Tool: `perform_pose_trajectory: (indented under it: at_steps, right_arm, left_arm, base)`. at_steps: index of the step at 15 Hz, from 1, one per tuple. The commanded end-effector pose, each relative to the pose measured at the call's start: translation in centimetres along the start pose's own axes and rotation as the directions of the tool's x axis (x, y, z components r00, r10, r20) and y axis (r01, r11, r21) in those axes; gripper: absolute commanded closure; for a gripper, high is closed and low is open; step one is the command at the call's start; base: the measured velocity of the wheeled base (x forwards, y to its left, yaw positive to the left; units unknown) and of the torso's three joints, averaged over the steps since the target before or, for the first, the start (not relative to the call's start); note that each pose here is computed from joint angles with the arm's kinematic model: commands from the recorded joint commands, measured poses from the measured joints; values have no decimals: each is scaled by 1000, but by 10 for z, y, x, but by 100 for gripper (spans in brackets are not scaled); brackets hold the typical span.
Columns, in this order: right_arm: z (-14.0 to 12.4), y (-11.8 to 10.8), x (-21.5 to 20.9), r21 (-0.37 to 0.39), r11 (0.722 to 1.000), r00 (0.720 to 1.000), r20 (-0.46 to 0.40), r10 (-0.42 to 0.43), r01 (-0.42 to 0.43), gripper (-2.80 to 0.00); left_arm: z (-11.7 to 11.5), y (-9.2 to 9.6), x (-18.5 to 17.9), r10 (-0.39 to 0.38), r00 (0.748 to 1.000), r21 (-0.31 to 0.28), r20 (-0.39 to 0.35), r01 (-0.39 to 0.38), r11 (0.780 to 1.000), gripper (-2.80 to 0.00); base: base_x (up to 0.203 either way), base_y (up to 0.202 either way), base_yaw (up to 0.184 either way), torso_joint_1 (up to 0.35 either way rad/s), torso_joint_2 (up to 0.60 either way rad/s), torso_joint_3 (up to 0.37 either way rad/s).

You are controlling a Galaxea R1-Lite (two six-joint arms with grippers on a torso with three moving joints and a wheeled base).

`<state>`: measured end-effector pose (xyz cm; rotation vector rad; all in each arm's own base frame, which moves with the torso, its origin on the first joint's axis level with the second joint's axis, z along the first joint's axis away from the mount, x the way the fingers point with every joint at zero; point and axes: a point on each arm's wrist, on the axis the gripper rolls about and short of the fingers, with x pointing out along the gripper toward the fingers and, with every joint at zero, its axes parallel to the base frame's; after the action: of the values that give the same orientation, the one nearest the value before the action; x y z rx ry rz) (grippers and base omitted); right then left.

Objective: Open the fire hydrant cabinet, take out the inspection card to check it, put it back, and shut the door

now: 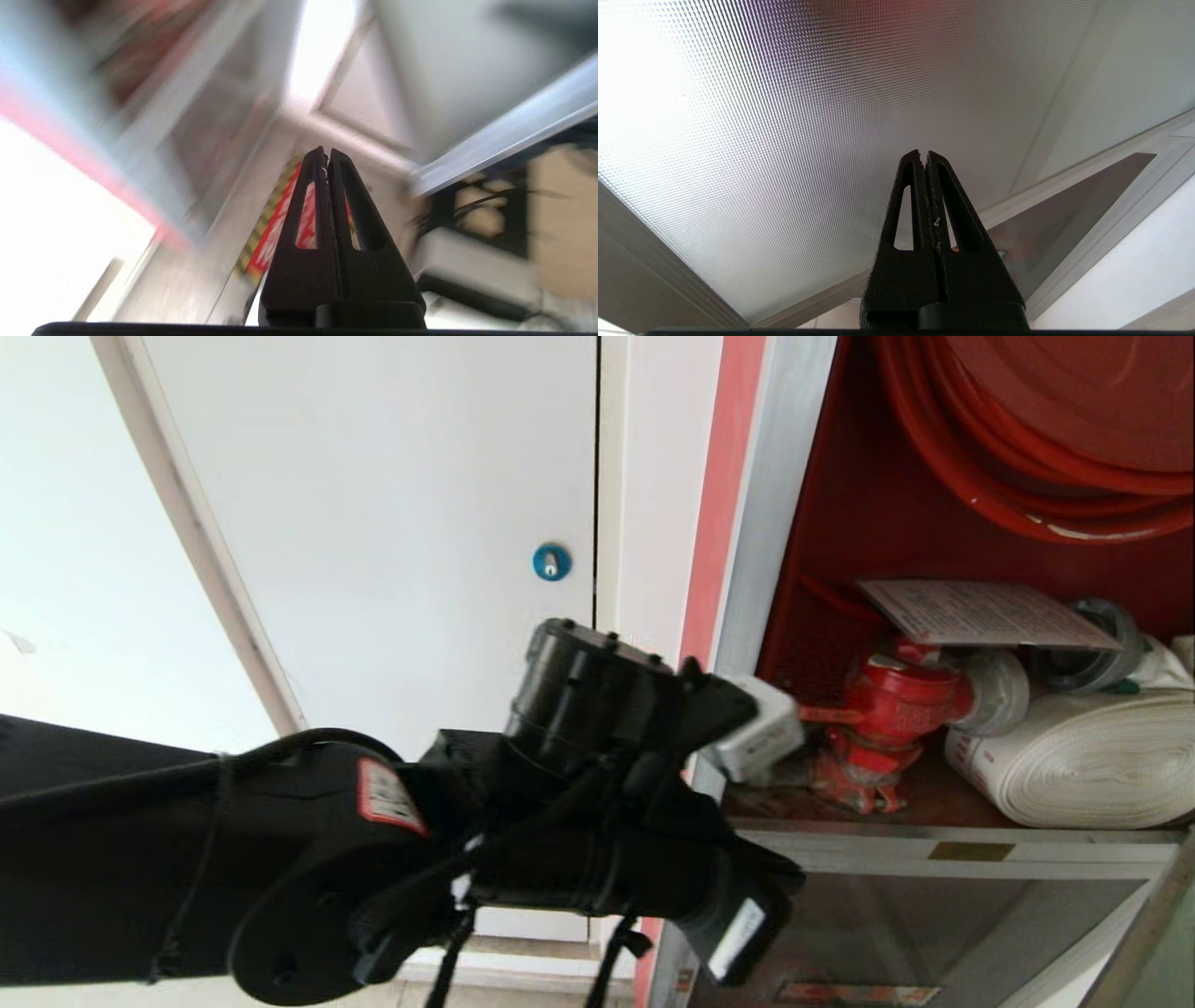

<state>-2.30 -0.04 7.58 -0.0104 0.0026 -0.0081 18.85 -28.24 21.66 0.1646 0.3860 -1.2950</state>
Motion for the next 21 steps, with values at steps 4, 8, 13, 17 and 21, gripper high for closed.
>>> perform_pose_trajectory:
  at_steps: [4,8,13,17,21]
  right_arm:
    - [0,0,0,0,1000,1000,-3,0,0,0]
    - [0,0,0,0,1000,1000,-2,0,0,0]
    - [0,0,0,0,1000,1000,-2,0,0,0]
    - [0,0,0,0,1000,1000,-2,0,0,0]
    - [0,0,0,0,1000,1000,-2,0,0,0]
  left_arm:
    - [-26,56,-90,275,961,-68,8,-274,959,0]
    - [-46,62,-189,555,829,-108,71,-547,830,0]
    - [-69,-6,-280,812,540,-138,222,-807,574,0]
    - [-101,-76,-293,839,409,-166,359,-856,489,0]
    - [-127,-109,-289,831,401,-187,385,-848,496,0]
  base:
    - [0,0,0,0,0,0]
    - [0,0,0,0,0,0]
    - [0,0,0,0,0,0]
    - [0,0,0,0,0,0]
    - [0,0,0,0,0,0]
